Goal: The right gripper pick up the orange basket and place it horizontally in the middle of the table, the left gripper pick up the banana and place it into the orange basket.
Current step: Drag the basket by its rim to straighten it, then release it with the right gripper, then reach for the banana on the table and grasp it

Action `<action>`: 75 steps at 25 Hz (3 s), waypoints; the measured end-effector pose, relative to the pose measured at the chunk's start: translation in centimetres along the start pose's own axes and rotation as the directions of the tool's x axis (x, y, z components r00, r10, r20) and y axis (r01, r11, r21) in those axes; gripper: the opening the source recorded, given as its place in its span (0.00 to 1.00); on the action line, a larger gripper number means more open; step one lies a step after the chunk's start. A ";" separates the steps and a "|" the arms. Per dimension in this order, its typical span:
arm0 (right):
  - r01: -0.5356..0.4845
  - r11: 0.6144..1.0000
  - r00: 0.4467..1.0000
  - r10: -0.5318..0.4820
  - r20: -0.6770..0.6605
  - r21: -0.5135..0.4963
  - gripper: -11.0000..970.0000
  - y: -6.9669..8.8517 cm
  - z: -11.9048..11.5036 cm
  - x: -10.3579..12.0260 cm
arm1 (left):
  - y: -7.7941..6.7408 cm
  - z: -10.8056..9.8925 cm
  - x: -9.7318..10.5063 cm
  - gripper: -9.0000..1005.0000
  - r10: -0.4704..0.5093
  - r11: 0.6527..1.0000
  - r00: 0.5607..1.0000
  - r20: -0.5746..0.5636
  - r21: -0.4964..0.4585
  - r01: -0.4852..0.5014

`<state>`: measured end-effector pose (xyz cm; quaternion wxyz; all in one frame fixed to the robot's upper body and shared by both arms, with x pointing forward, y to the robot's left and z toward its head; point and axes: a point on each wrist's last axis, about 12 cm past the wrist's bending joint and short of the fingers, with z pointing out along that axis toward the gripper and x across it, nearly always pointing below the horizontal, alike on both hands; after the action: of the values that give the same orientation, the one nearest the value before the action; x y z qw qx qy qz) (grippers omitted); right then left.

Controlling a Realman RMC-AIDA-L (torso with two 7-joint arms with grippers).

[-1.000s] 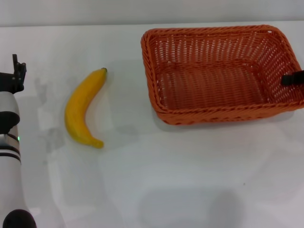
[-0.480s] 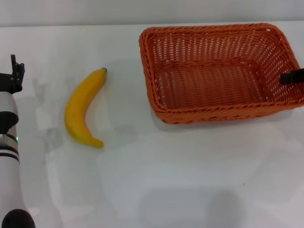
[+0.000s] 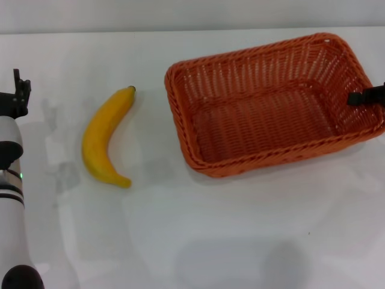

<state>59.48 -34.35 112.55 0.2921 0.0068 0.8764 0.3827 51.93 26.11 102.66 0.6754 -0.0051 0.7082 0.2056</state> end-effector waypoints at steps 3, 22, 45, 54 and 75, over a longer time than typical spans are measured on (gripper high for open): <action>-0.011 1.000 1.000 0.011 -0.001 -0.010 0.21 0.0 0.0 0.2 | 0.0 0.0 0.0 0.88 0.000 1.000 1.000 0.000 0.000 0.000; 0.037 0.999 0.997 -0.036 0.070 -0.009 0.53 -0.3 -0.6 -0.1 | -0.1 0.0 0.0 0.88 0.000 1.000 1.000 0.002 0.003 0.000; 0.590 0.712 0.420 -0.673 0.609 0.381 0.81 0.8 -5.9 -3.4 | -0.8 0.6 -0.8 0.88 -0.070 0.997 0.997 0.014 0.019 0.070; 0.547 0.675 0.255 -0.697 0.670 0.494 0.81 -1.6 -6.0 0.8 | -2.6 0.4 -2.4 0.88 -0.143 0.988 0.989 0.022 0.062 0.142; 0.458 0.726 0.375 -0.681 0.629 0.513 0.81 -4.7 -7.3 1.6 | -4.4 -4.6 -14.7 0.88 -0.508 0.767 0.858 0.069 0.491 0.414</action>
<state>55.41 -42.15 112.45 0.7552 -0.0940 0.6413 0.0974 50.13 16.72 115.52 0.7536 0.0006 0.6419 -0.1414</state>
